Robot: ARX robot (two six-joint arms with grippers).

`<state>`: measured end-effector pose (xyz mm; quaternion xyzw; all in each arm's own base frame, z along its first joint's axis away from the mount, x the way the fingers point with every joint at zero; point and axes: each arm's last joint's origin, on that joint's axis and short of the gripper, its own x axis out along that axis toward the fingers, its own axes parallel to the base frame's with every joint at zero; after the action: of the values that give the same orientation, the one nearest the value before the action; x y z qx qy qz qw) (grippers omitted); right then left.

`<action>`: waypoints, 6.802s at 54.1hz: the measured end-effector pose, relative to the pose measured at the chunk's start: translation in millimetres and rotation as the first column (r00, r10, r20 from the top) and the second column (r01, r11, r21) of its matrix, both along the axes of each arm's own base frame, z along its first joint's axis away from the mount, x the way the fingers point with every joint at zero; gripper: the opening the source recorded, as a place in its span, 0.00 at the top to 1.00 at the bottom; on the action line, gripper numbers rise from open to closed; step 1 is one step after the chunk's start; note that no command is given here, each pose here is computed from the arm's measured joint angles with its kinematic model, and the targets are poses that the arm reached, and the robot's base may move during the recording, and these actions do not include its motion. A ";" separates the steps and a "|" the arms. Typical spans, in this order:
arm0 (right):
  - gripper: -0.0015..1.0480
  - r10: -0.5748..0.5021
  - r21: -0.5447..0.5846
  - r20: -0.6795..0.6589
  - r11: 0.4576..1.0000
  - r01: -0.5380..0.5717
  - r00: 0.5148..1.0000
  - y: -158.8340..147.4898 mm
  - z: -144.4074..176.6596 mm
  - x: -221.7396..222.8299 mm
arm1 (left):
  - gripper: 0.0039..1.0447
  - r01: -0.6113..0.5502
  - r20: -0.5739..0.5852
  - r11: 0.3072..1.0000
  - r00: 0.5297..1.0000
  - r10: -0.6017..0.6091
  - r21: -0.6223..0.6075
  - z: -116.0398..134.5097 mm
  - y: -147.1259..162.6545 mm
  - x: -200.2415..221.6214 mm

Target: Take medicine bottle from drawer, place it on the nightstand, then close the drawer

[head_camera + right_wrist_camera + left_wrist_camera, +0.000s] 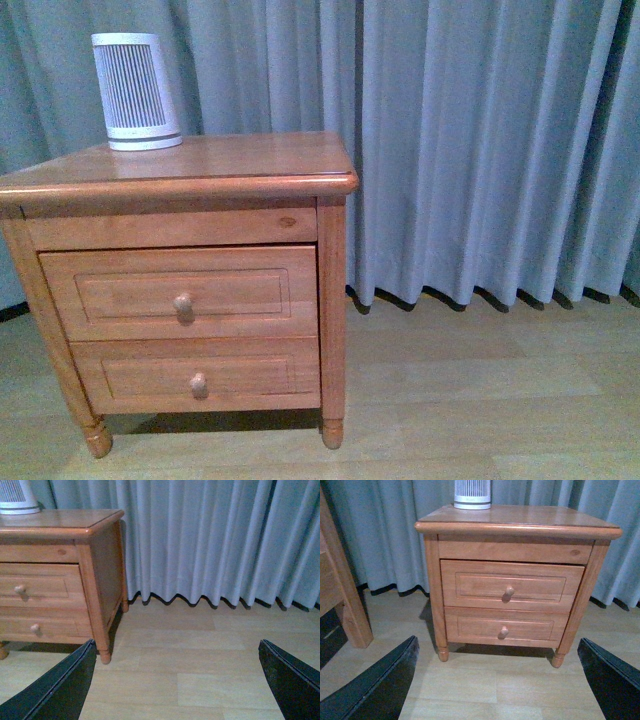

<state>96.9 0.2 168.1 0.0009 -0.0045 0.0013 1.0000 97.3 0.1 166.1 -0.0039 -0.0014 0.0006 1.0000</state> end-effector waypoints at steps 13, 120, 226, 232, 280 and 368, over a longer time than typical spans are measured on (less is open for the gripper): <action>0.07 0.000 0.000 0.000 1.000 0.000 1.000 0.0 0.0 0.0 | 0.06 0.024 -0.047 1.000 0.999 -0.024 -0.011 0.8 0.3 0.6; 0.07 0.000 0.000 0.000 1.000 0.000 1.000 0.0 0.0 0.0 | 0.06 0.075 -0.453 0.993 0.885 -0.111 -0.096 -90.3 -53.4 356.6; 0.07 0.000 0.000 0.000 1.000 0.000 1.000 0.0 0.0 0.0 | 0.75 0.090 -0.422 0.992 0.898 -0.120 -0.092 -116.6 -35.7 303.3; 0.07 0.000 0.000 0.000 1.000 0.000 1.000 0.0 0.0 0.0 | 0.75 0.101 -0.431 0.990 0.893 -0.134 -0.097 -118.9 -34.3 273.3; 0.07 0.000 0.000 0.000 1.000 0.000 1.000 0.0 0.0 0.0 | 0.76 0.094 -0.494 0.983 0.854 -0.161 -0.158 -120.3 -50.5 136.5; 0.07 -0.003 0.000 0.000 1.000 0.003 1.000 -0.1 0.0 0.0 | 0.97 0.006 0.001 1.000 1.000 -0.006 -0.003 23.0 -0.6 27.9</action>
<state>96.9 0.1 168.1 0.0011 -0.0045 -0.0004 1.0000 125.2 -0.5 189.1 -0.0056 -0.0020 -0.0027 1.0000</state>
